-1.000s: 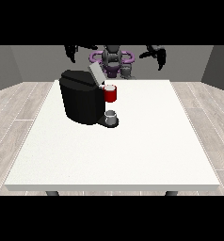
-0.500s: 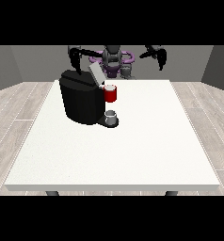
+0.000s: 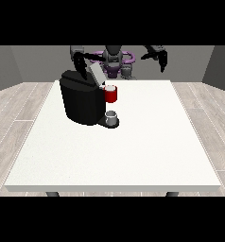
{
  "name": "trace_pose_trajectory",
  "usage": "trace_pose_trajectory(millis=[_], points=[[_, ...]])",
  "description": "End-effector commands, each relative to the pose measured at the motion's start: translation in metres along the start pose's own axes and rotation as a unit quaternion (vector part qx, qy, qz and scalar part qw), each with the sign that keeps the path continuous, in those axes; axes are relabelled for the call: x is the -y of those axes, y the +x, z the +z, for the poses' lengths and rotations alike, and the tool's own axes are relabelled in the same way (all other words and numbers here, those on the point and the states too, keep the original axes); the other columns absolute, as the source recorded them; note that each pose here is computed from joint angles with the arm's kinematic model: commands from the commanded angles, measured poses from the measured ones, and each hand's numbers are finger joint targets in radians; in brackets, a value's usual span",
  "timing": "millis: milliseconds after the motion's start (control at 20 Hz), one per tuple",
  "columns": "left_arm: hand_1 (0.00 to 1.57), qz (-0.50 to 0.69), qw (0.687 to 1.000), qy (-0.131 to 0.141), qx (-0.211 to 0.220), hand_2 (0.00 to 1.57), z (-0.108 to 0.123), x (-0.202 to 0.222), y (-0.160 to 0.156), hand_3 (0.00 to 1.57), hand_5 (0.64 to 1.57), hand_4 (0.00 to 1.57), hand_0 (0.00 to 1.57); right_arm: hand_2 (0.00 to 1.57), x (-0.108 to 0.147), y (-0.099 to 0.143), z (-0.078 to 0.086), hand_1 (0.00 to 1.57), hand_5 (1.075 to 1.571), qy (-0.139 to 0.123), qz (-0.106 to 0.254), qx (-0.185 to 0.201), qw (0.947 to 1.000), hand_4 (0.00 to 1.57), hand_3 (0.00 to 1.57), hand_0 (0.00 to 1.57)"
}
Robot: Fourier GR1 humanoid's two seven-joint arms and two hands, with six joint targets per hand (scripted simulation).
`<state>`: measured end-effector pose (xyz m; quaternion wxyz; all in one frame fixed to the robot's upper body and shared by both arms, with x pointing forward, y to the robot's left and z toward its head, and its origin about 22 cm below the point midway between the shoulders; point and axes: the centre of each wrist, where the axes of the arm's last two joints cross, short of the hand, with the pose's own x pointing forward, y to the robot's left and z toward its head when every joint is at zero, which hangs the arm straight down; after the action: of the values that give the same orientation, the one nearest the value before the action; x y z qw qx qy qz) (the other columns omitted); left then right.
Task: Insert the coffee pod into the coffee machine and close the lid
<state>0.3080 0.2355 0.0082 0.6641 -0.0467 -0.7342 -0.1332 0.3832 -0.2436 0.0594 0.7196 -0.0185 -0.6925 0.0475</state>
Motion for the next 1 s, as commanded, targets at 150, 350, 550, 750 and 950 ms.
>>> trace_pose_trajectory(millis=[150,350,550,750,950], points=[[0.00,-0.012,0.999,0.024,0.022,0.00,0.009,-0.020,0.018,0.00,1.571,0.37,0.00,0.00,-0.027,0.013,-0.012,0.00,1.571,0.015,0.010,0.029,0.9994,0.08,0.00,0.00],[0.00,-0.019,0.999,0.023,0.021,0.00,0.001,0.003,0.031,0.00,1.571,0.33,0.00,0.00,-0.004,0.024,-0.020,0.00,1.571,0.033,0.024,0.041,0.9983,0.16,0.00,0.00],[0.00,-0.035,0.999,0.025,0.032,0.00,0.001,-0.015,0.032,0.00,1.571,0.35,0.00,0.00,-0.024,0.057,-0.030,0.00,1.571,0.054,0.049,0.084,0.9938,0.16,0.00,0.00],[0.00,-0.030,0.999,0.020,0.015,0.00,0.015,-0.016,0.011,0.00,1.571,0.34,0.00,0.00,-0.047,0.075,-0.032,0.00,1.571,0.054,0.073,0.084,0.9923,0.10,0.00,0.00],[0.00,-0.032,0.999,0.010,0.017,0.00,0.009,-0.020,0.014,0.00,1.571,0.36,0.00,0.00,-0.061,0.087,-0.033,0.00,1.571,0.063,0.087,0.094,0.9898,0.00,0.00,0.00]])
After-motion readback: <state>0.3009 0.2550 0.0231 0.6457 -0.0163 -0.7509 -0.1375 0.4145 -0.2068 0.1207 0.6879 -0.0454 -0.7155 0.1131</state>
